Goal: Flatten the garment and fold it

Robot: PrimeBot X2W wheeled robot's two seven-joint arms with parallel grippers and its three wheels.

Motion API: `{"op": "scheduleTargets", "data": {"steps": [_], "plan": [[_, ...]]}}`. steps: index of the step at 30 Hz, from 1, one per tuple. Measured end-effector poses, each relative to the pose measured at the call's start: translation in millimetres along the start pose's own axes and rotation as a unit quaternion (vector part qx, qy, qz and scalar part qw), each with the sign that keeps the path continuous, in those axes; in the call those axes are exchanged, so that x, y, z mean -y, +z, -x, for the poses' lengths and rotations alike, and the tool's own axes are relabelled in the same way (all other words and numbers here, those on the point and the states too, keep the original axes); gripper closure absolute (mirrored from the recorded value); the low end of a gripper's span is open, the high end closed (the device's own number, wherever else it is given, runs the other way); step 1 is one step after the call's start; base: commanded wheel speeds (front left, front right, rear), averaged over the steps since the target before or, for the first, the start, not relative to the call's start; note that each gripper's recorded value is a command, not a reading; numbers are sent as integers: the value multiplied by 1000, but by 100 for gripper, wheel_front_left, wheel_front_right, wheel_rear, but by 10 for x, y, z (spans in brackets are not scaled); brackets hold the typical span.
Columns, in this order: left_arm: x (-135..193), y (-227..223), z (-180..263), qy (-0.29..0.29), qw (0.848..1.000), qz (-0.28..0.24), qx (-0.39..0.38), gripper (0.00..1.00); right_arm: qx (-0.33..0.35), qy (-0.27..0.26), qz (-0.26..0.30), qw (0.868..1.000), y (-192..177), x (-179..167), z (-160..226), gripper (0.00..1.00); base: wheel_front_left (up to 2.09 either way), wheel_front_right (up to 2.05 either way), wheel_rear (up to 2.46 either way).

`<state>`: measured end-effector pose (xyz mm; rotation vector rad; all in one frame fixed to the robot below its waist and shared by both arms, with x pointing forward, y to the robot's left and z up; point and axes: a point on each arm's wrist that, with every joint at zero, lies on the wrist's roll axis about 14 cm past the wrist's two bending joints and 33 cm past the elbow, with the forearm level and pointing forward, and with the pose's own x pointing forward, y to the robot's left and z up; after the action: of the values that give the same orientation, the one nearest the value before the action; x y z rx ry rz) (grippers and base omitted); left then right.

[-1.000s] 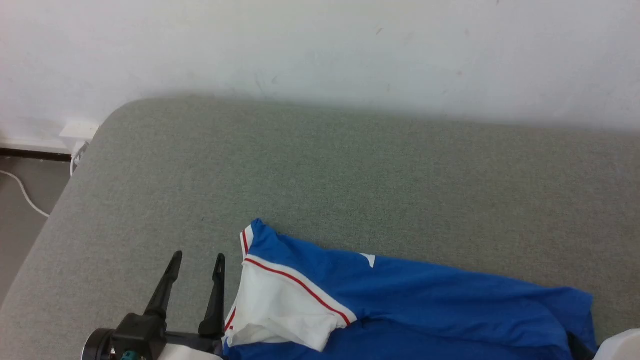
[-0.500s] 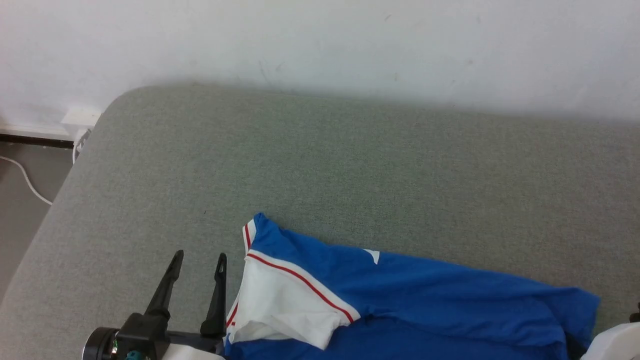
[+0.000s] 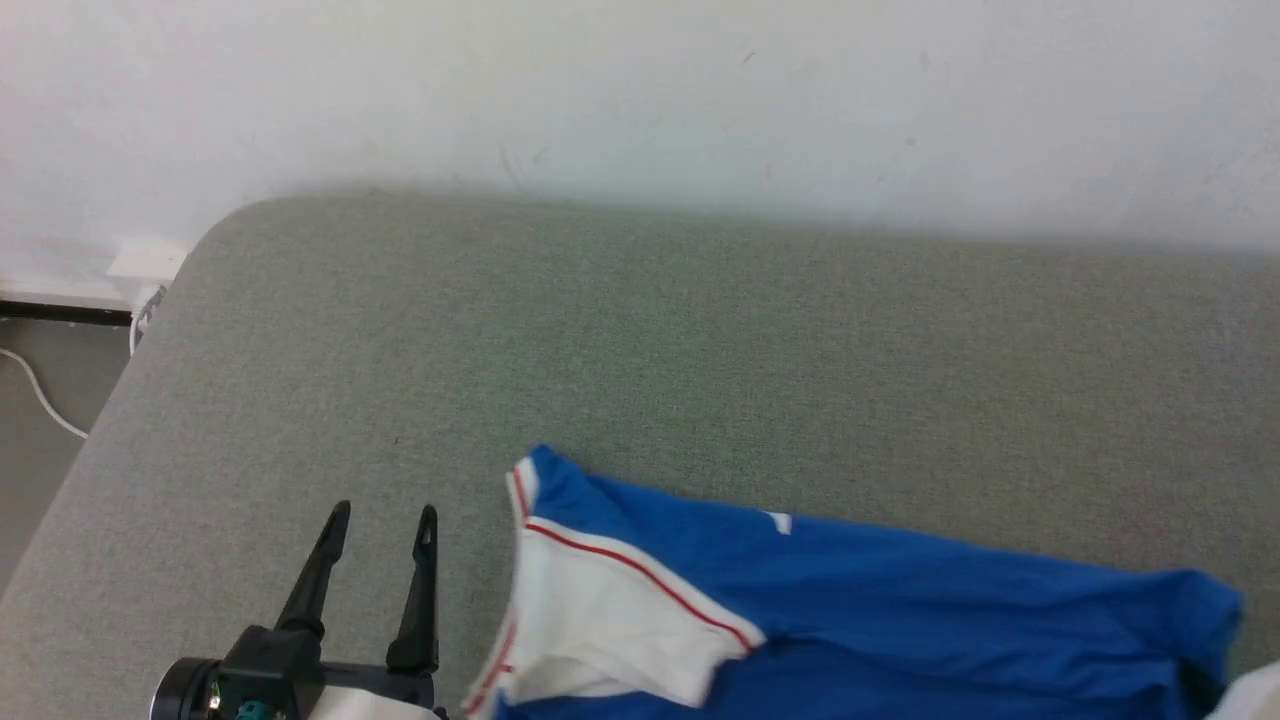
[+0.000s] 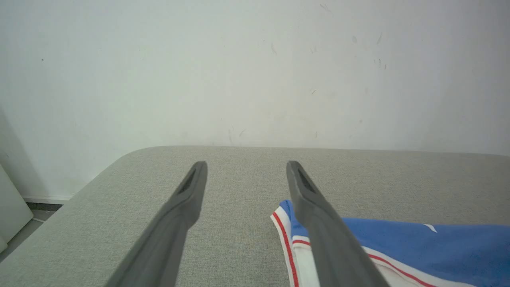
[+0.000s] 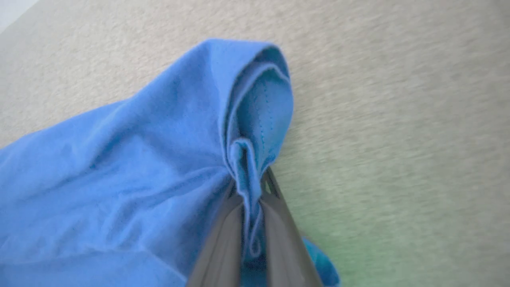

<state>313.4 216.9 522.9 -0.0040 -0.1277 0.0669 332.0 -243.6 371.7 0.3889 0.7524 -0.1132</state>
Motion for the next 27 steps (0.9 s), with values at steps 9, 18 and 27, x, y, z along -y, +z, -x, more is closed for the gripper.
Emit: {"op": "scheduleTargets", "data": {"steps": [9, 18, 27], "plan": [[19, -29, 15, -2, 1000, 3, -4, 0, 48, -59, 28, 997, 425, 449, 121, 100, 0, 0, 0], [-5, 38, 110, 3, 1000, 6, 8, 0, 26, 37, 81, 996, 387, -275, 242, 100, 0, 0, 0], [-114, 41, 354, 27, 1000, 11, 9, 0, -34, 182, 127, 974, 29, -1298, 474, 100, 0, 0, 0]]}}
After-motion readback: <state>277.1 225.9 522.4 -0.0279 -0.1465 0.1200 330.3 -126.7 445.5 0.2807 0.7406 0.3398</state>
